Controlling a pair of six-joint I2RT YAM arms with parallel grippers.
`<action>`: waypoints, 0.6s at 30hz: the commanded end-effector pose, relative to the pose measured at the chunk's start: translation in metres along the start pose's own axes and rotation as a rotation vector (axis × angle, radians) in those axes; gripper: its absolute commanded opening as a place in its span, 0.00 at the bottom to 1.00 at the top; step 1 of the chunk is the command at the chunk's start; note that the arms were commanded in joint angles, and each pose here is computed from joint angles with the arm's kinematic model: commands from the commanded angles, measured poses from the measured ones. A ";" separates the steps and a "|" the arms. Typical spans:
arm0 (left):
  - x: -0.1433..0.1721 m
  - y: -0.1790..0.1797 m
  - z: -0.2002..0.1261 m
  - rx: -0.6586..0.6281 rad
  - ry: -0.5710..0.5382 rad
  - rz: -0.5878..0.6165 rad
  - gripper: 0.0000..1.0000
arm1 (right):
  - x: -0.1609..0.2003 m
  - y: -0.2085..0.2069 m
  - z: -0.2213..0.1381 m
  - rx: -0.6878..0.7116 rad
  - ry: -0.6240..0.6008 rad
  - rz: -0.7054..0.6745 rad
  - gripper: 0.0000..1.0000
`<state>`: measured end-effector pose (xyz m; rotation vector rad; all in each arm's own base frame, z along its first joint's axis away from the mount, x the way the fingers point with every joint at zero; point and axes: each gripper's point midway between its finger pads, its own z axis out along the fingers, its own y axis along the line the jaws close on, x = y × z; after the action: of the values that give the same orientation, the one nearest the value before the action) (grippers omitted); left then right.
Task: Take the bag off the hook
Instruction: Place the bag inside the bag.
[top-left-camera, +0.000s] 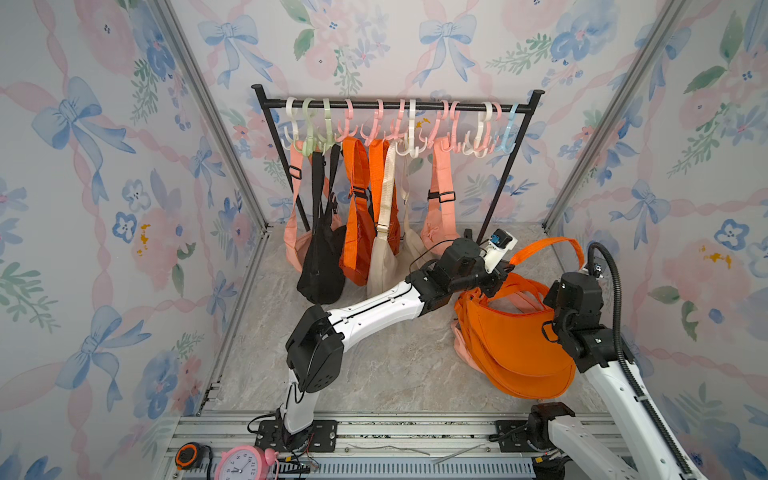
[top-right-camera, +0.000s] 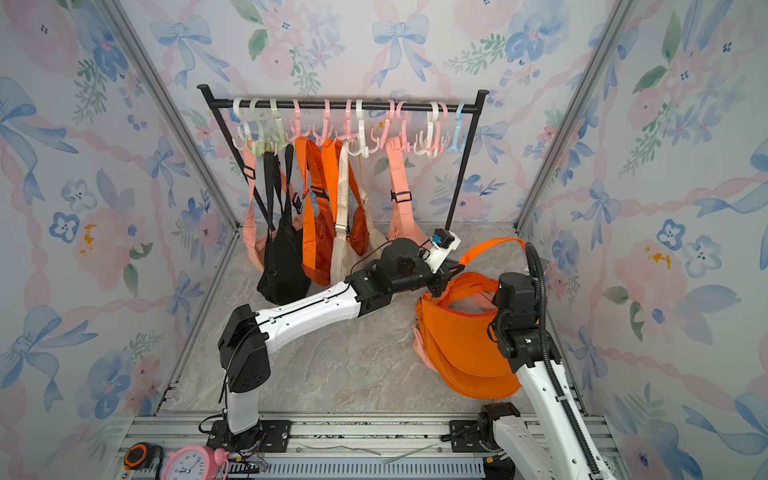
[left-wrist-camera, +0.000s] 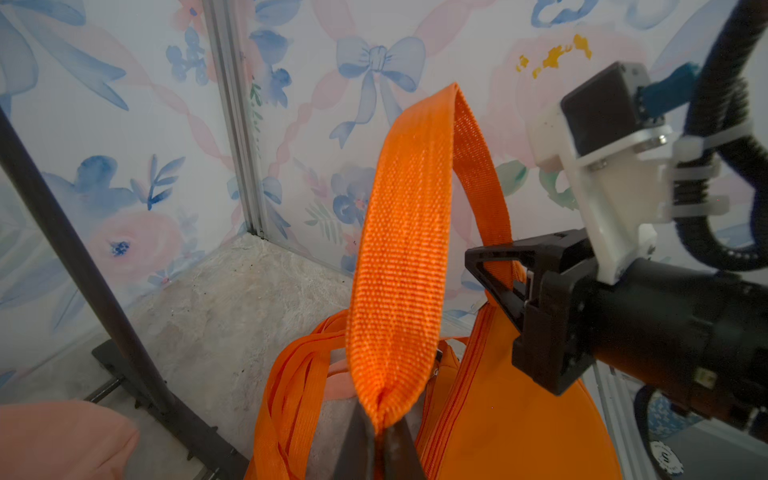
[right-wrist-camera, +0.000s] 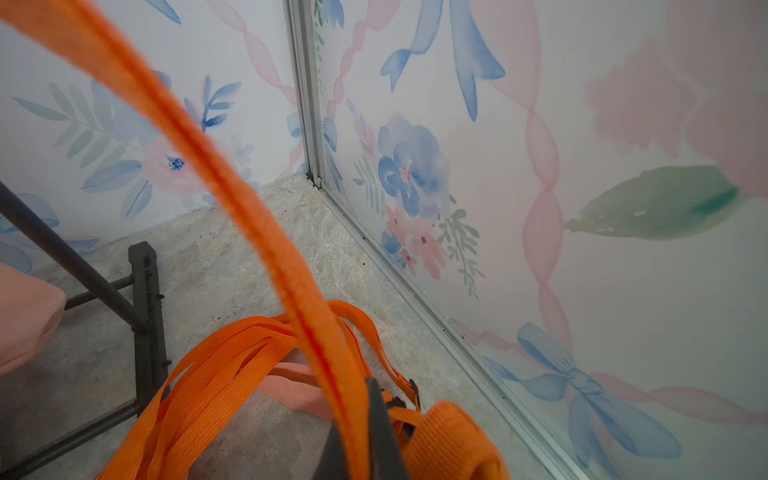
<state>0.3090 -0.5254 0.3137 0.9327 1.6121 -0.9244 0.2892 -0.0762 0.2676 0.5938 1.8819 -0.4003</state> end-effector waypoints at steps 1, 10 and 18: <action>0.010 0.010 0.010 -0.011 -0.009 -0.033 0.00 | 0.006 0.020 0.020 -0.068 0.020 0.097 0.00; 0.047 0.045 0.030 -0.077 0.044 -0.051 0.00 | 0.046 0.022 0.062 -0.047 0.120 0.129 0.02; 0.085 0.072 0.045 -0.113 0.105 -0.096 0.00 | 0.075 0.025 0.085 -0.057 0.199 0.138 0.12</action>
<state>0.3644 -0.5247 0.2233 0.8734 1.7767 -0.8548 0.3400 -0.0865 0.1764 0.7263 2.0153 -0.2544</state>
